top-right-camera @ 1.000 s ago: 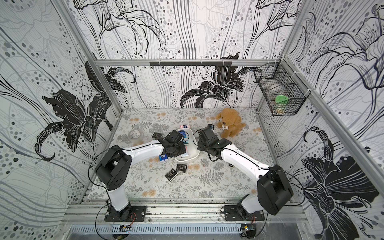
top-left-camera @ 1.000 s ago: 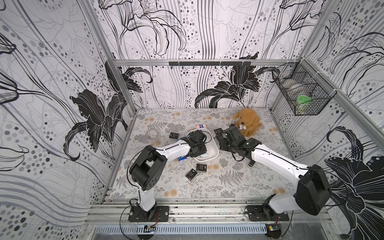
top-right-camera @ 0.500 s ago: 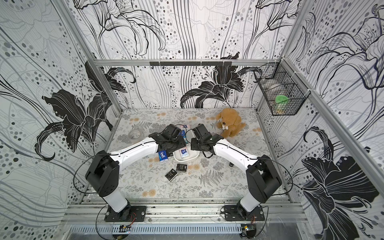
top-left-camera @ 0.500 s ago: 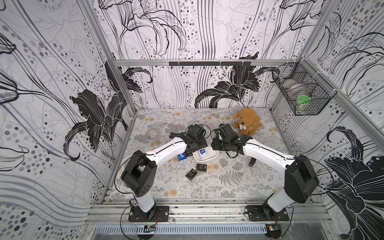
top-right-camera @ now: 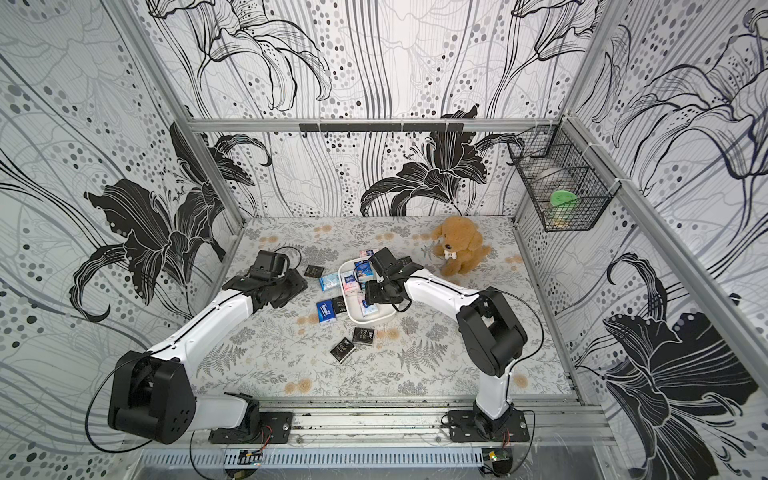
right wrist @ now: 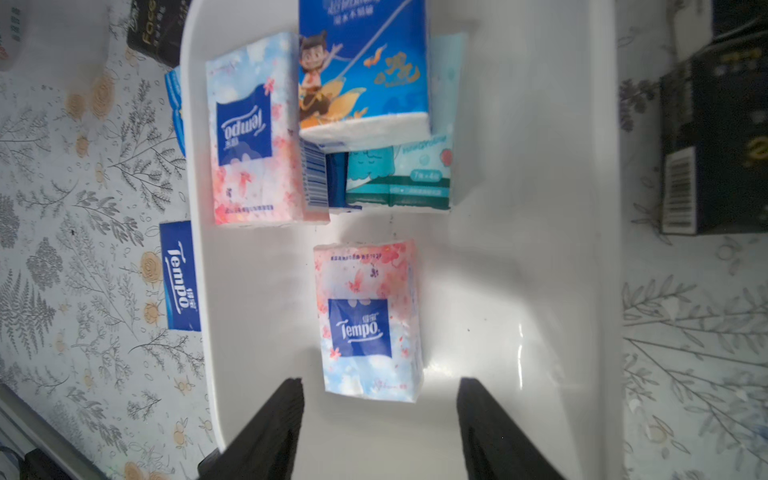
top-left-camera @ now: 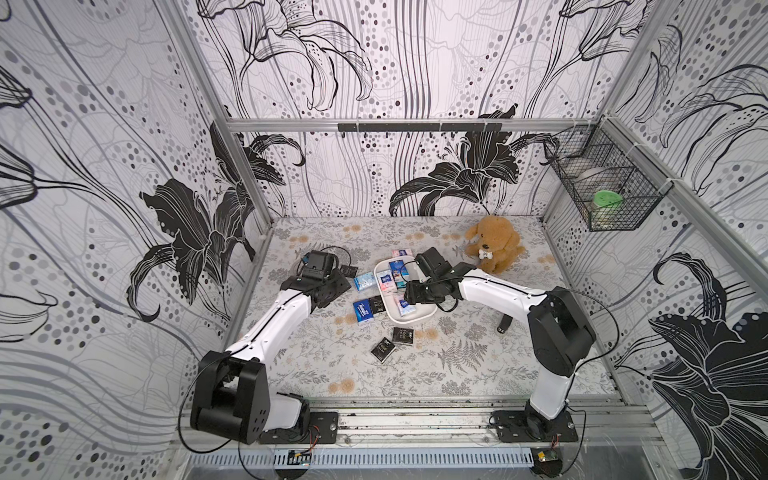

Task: Put the pocket tissues into the storage box
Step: Place the pocket tissues in the storage box.

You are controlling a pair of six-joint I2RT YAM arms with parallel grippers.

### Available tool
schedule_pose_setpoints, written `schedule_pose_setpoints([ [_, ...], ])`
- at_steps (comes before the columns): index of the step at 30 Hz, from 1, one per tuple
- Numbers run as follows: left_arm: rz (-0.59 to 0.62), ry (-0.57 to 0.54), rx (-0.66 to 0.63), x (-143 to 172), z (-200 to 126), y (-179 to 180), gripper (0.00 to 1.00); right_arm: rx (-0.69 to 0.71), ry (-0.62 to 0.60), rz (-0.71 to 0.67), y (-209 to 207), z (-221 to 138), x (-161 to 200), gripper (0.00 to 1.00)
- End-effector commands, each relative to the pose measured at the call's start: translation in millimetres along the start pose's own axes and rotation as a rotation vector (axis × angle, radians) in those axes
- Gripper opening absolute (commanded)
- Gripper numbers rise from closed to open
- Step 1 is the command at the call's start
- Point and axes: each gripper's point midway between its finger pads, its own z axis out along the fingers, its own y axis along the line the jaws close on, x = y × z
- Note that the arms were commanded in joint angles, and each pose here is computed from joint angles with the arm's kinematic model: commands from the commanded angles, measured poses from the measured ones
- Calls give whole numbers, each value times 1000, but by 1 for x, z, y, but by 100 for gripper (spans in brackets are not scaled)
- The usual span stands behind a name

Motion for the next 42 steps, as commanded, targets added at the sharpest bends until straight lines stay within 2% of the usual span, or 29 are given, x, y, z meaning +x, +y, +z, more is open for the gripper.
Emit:
schedule_pose_setpoints([
  [1,38,32,33,7,4,5,58,9,60,-35,0,11,8,65],
  [14,40,116,34,36,22,22,58,12,120,-29,4,48,14,61],
  [19,44,130,22,41,24,26,58,-33,105,-4,14,55,6,55],
  [27,36,142,34,46,25,27,58,-120,85,19,36,61,-1,53],
  [35,40,149,46,50,26,27,58,-146,76,-5,45,59,-5,57],
  [42,119,156,14,60,32,14,59,-49,51,-42,31,47,-10,68],
])
